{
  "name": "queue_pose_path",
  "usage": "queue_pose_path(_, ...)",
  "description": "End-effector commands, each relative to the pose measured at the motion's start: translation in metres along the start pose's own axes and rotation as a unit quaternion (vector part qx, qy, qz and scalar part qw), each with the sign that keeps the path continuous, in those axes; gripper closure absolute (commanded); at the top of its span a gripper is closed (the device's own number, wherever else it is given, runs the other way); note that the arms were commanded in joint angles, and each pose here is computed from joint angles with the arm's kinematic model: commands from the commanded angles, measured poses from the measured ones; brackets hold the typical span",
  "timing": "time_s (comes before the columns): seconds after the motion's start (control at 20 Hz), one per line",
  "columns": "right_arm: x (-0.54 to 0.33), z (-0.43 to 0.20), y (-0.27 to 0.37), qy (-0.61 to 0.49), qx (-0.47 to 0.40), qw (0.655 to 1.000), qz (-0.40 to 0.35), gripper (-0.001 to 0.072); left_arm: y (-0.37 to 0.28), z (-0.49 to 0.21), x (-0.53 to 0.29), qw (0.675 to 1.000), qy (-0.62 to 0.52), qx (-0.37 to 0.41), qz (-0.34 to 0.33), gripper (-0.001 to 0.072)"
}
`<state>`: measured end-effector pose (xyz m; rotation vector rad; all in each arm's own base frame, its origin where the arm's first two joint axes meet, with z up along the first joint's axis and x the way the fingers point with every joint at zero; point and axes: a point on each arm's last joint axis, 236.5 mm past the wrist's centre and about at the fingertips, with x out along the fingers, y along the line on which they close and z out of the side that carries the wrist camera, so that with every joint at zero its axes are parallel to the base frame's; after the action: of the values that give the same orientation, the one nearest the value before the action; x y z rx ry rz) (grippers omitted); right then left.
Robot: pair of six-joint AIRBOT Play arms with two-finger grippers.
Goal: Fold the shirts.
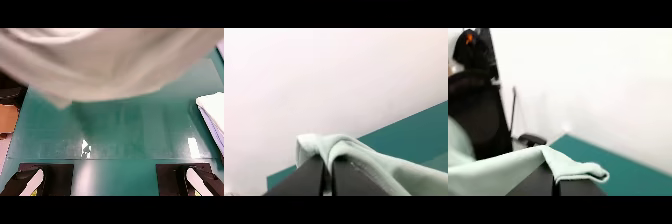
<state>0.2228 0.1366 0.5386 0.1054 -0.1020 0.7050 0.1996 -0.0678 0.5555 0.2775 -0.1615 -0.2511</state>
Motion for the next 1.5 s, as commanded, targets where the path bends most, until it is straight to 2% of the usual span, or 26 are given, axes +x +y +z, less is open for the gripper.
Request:
queue_pose_path(0.0,-0.029,0.048,0.007,-0.061,-0.079,0.991,-0.086,0.0694,0.002,0.017,-0.025,0.999,-0.022,0.017,0.027,0.0679)
queue_pose_path(0.1,-0.019,0.021,-0.043,-0.003,-0.058,0.989,-0.137,0.0695,0.006,-0.012,0.004,1.000,0.014,-0.007,0.012,0.0679)
queue_pose_path(0.3,0.034,-0.104,-0.138,0.153,0.083,0.977,-0.120,0.0694,-0.004,-0.136,0.079,0.980,0.153,-0.113,-0.053,0.0678)
queue_pose_path(0.55,0.065,-0.317,-0.206,0.316,0.244,0.911,-0.103,0.0694,-0.029,-0.346,0.120,0.920,0.311,-0.232,-0.060,0.0678)
queue_pose_path(0.75,0.071,-0.449,-0.243,0.359,0.292,0.875,-0.141,0.0694,-0.059,-0.473,0.130,0.904,0.337,-0.258,-0.050,0.0677)
queue_pose_path(0.9,0.086,-0.498,-0.275,0.349,0.300,0.869,-0.183,0.0694,-0.067,-0.537,0.151,0.907,0.350,-0.232,-0.026,0.0676)
queue_pose_path(1.05,0.093,-0.531,-0.299,0.341,0.299,0.863,-0.221,0.0694,-0.063,-0.582,0.171,0.900,0.363,-0.241,0.015,0.0675)
queue_pose_path(1.2,0.096,-0.548,-0.304,0.352,0.306,0.857,-0.220,0.0693,-0.062,-0.594,0.187,0.896,0.370,-0.244,0.012,0.0675)
queue_pose_path(1.25,0.099,-0.545,-0.302,0.357,0.308,0.857,-0.208,0.0686,-0.057,-0.587,0.192,0.901,0.361,-0.241,0.014,0.0633)
queue_pose_path(1.3,0.102,-0.539,-0.304,0.358,0.309,0.859,-0.199,0.0560,-0.051,-0.578,0.199,0.905,0.351,-0.239,0.017,0.0352)
queue_pose_path(1.35,0.107,-0.528,-0.305,0.355,0.306,0.863,-0.188,0.0271,-0.043,-0.567,0.205,0.911,0.338,-0.236,0.020,0.0063)
queue_pose_path(1.4,0.110,-0.516,-0.308,0.351,0.301,0.868,-0.181,0.0186,-0.035,-0.555,0.210,0.915,0.327,-0.235,0.020,0.0033)
queue_pose_path(1.45,0.111,-0.499,-0.311,0.349,0.298,0.872,-0.170,0.0185,-0.028,-0.540,0.212,0.916,0.321,-0.240,0.012,0.0034)
